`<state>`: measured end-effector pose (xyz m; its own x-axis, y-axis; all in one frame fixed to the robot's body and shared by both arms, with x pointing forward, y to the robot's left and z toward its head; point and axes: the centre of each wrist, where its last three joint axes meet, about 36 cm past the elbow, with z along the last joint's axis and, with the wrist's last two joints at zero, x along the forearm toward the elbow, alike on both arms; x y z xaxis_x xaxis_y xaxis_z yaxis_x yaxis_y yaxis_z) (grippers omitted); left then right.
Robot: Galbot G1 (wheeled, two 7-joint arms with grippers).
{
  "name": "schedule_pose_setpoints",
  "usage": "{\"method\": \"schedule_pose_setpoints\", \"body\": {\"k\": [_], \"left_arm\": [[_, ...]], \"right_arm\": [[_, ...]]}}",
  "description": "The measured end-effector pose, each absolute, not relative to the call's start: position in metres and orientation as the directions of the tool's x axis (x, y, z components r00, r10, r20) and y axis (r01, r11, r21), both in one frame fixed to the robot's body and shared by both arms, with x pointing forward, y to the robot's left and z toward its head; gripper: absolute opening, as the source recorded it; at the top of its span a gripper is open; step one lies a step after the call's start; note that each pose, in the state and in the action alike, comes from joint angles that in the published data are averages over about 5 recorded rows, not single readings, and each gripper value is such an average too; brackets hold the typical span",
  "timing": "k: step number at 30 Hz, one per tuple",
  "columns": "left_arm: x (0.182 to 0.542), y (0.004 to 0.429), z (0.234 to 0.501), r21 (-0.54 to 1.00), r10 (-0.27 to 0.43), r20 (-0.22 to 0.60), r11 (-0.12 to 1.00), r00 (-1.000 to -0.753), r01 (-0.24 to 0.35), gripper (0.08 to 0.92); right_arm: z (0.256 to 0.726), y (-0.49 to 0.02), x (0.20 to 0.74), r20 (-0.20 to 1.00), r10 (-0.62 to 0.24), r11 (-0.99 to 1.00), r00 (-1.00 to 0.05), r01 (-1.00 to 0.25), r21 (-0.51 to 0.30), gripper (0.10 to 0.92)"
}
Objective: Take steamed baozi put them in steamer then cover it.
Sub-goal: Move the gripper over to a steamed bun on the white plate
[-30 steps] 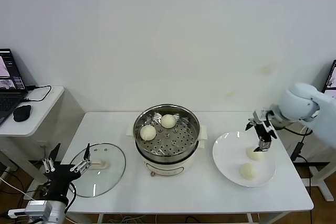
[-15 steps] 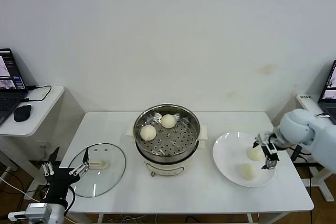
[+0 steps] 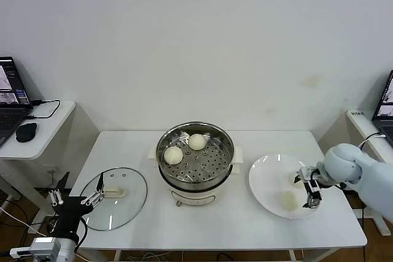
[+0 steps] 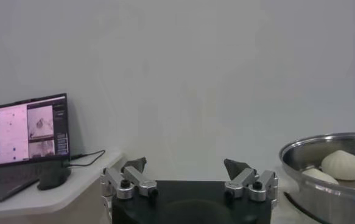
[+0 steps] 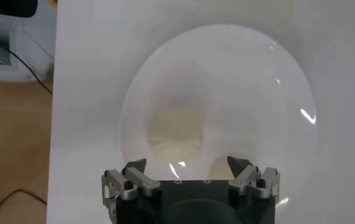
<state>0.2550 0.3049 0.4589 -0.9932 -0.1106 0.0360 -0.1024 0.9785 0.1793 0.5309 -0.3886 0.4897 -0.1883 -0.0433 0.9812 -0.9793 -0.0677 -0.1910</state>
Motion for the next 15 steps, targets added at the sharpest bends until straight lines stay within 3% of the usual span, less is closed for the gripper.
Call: {"method": "schedule_pose_setpoints", "body": {"k": [15], "left_arm": [[0.255,0.306,0.458,0.180,-0.115,0.036,0.978,-0.993,-0.107,0.823]], "right_arm": [[0.457,-0.385,0.535,0.978,-0.073,-0.037,-0.195,-0.980,-0.198,0.812]]}}
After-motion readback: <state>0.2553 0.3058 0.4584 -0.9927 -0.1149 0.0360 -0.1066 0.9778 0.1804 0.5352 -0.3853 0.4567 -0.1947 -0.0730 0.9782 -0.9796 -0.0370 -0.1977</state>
